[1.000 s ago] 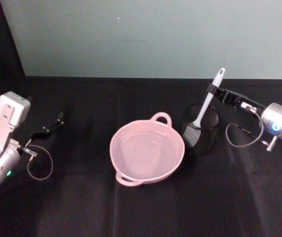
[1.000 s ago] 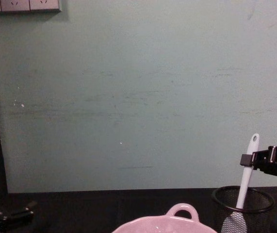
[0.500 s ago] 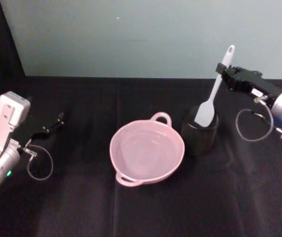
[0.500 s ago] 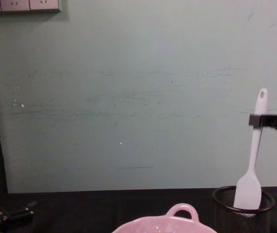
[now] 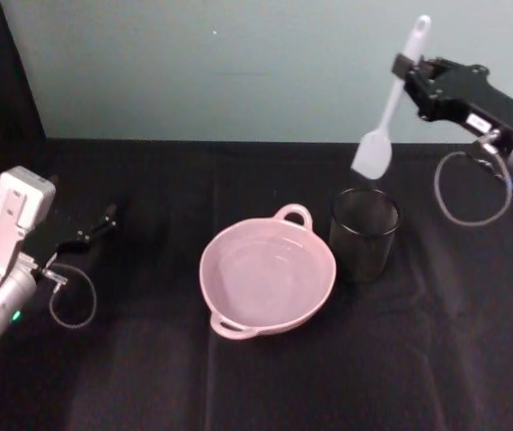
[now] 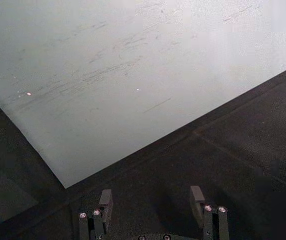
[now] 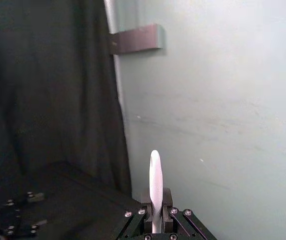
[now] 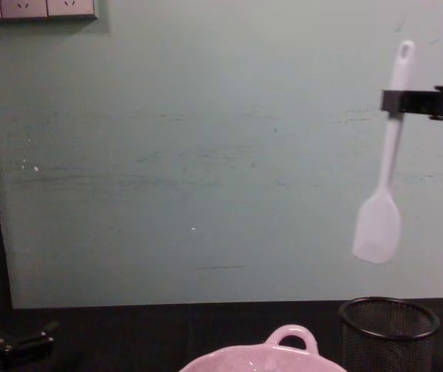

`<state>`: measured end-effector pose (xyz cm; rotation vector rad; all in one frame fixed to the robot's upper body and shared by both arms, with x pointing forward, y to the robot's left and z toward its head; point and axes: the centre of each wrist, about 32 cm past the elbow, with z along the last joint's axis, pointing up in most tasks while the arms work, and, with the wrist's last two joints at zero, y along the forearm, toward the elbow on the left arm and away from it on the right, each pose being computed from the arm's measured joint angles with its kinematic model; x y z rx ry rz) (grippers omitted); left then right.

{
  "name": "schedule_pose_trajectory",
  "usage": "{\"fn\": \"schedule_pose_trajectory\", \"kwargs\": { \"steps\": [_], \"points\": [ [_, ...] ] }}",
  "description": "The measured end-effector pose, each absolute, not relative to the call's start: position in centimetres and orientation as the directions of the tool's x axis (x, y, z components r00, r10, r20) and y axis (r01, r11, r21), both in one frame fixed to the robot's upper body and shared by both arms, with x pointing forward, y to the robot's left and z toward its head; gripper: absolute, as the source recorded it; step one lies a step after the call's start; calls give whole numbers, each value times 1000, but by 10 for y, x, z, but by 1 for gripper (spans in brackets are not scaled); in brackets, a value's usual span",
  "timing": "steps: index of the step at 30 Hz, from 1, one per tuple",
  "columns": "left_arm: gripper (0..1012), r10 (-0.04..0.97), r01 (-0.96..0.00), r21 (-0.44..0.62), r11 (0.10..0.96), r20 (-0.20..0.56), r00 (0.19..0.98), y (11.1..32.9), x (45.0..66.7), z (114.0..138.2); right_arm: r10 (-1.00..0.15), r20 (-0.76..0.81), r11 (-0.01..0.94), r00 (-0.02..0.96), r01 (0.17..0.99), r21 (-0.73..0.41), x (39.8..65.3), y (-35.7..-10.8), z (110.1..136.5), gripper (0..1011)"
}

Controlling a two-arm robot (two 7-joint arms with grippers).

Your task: Use the one hand to pick up the spoon and stir the clear water in the bowl.

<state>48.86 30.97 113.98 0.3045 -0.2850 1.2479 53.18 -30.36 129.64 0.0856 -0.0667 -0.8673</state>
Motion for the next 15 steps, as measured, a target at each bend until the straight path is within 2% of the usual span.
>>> {"fn": "schedule_pose_trajectory", "kwargs": {
  "steps": [10,15],
  "points": [
    [1011,880,-955,70,287,374,292,310,489,1140,-670,49,742,741,664,95,529,-265,1295,117],
    [1011,880,-955,70,287,374,292,310,489,1140,-609,18,792,793,607,68,532,-248,1276,118]
  ]
}}
